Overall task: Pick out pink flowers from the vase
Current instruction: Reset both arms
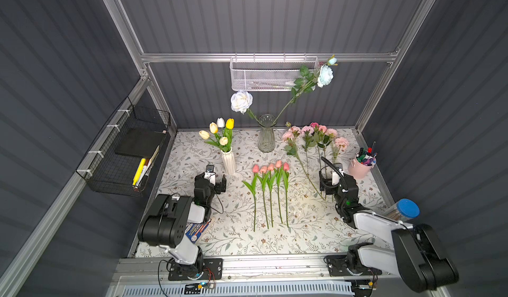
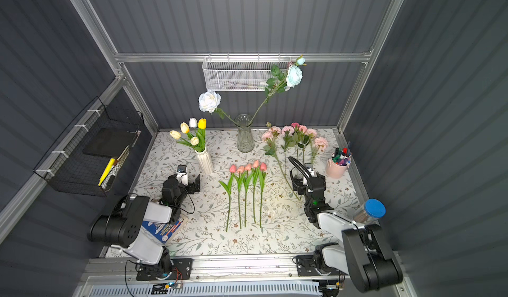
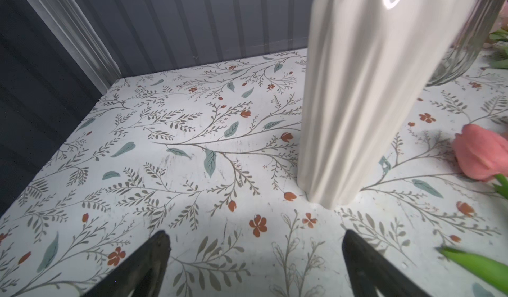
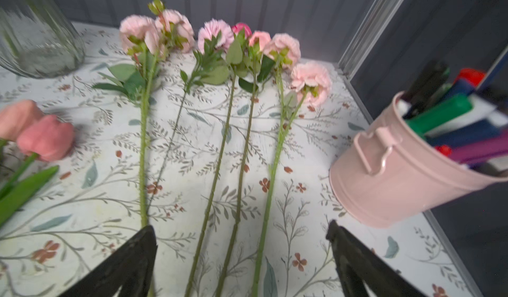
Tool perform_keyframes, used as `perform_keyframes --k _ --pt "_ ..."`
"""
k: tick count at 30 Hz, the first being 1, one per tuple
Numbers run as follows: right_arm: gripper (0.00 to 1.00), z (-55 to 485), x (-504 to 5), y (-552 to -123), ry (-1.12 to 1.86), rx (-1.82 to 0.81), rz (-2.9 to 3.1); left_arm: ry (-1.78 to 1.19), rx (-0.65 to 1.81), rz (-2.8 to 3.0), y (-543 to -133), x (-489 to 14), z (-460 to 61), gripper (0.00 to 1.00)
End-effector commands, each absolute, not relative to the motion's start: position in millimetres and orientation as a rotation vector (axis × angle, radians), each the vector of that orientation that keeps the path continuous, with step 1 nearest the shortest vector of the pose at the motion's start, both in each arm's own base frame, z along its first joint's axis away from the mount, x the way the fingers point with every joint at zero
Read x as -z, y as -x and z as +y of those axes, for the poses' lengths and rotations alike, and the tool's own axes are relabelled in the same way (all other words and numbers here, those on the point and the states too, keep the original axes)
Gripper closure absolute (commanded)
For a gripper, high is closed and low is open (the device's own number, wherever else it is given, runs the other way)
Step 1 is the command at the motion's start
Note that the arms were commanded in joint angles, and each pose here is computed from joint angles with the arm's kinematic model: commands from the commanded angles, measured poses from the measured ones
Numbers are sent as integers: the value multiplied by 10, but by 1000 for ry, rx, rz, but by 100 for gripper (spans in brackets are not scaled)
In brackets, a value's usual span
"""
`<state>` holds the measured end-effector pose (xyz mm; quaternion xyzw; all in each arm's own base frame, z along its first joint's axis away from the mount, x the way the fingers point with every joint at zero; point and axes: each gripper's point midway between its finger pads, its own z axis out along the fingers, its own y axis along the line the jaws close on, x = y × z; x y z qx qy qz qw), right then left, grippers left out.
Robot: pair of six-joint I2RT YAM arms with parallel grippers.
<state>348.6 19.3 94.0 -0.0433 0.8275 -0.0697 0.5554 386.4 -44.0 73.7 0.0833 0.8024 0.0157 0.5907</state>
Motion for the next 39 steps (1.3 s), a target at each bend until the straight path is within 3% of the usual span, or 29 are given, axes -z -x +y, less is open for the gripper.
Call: perform_keyframes --k 1,12,17,22,39 --pt "1 306 -1275 -3677 93 49 1773 -222 -1 1743 -3921 -993 -500 1" --pt "1 89 -981 -3972 6 -12 1820 -241 41 1840 -4103 -869 -498 1" --pt "1 35 -1023 -3860 -23 -37 1786 -101 -19 1752 -3927 -986 -289 1" --pt "1 26 -963 -4017 -22 -26 1868 -281 62 1884 -4163 -807 -559 1" --pt "1 40 -965 -3996 -23 -49 1885 -152 23 1931 -4243 -776 -348 1"
